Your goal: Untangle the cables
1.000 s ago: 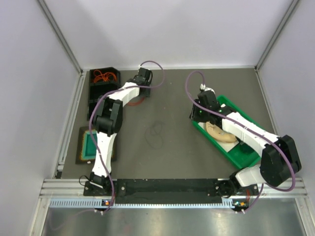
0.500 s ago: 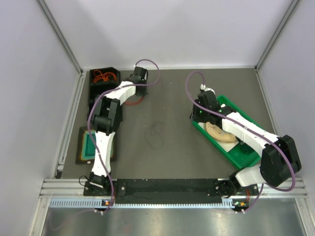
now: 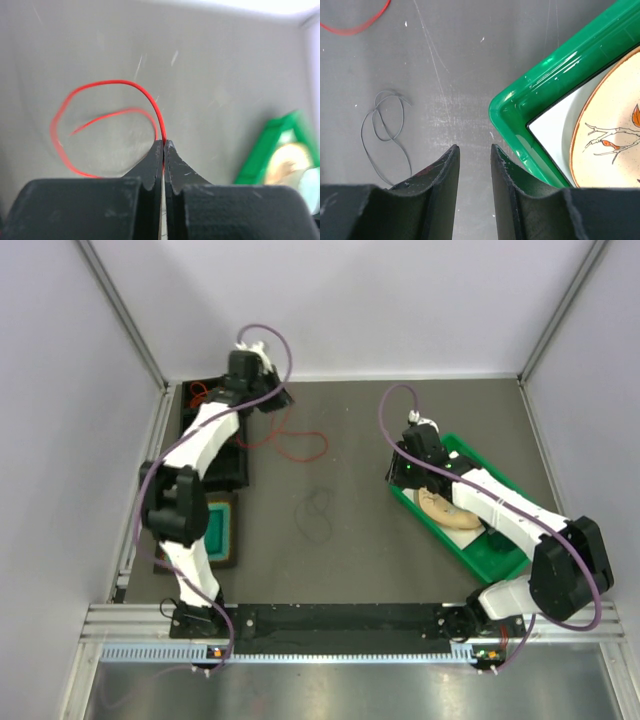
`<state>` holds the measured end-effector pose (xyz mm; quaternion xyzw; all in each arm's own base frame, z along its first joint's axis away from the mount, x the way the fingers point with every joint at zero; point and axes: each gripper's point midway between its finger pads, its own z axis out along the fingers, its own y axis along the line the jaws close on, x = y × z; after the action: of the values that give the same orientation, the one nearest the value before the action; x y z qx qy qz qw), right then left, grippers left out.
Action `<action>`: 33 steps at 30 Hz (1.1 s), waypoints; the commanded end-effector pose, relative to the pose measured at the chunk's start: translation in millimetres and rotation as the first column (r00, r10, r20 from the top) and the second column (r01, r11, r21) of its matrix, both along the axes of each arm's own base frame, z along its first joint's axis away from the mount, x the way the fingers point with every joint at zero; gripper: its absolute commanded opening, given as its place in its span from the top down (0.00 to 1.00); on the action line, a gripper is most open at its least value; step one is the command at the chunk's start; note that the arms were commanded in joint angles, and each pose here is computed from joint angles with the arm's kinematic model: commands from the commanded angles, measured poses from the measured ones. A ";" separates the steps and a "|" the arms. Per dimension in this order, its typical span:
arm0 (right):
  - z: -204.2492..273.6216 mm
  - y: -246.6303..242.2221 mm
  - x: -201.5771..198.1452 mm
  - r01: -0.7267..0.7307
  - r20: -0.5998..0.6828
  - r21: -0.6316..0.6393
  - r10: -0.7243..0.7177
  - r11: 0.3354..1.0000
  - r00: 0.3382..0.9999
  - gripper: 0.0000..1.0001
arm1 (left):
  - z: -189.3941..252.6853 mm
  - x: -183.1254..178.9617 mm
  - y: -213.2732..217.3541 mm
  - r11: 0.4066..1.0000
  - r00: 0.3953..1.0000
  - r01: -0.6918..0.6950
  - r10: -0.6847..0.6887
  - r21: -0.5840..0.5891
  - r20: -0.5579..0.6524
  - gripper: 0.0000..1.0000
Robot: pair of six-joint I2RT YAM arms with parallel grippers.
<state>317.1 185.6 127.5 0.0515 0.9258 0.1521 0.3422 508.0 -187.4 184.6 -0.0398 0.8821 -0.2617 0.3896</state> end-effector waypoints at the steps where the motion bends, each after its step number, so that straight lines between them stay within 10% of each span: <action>1: 22.0 0.5 7.0 0.015 0.066 0.037 -0.017 0.999 0.998 0.68 | 131.2 -1.1 38.2 0.989 0.956 -0.048 0.087 -0.140 0.282 1.00; 18: 19.6 5.4 6.6 -0.001 0.064 0.059 -0.003 0.998 0.998 0.68 | 302.0 -51.1 158.4 0.917 0.714 -0.396 0.342 -0.051 0.611 1.00; 33: 20.4 6.5 4.4 -0.001 0.062 0.073 -0.003 0.997 0.998 0.68 | 326.0 -76.0 181.8 0.865 0.627 -0.492 0.430 -0.098 0.650 1.00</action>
<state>317.6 191.2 130.5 0.0535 0.9217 0.1696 0.3447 454.3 -14.2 473.6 -0.1421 0.7004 -0.1152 0.6899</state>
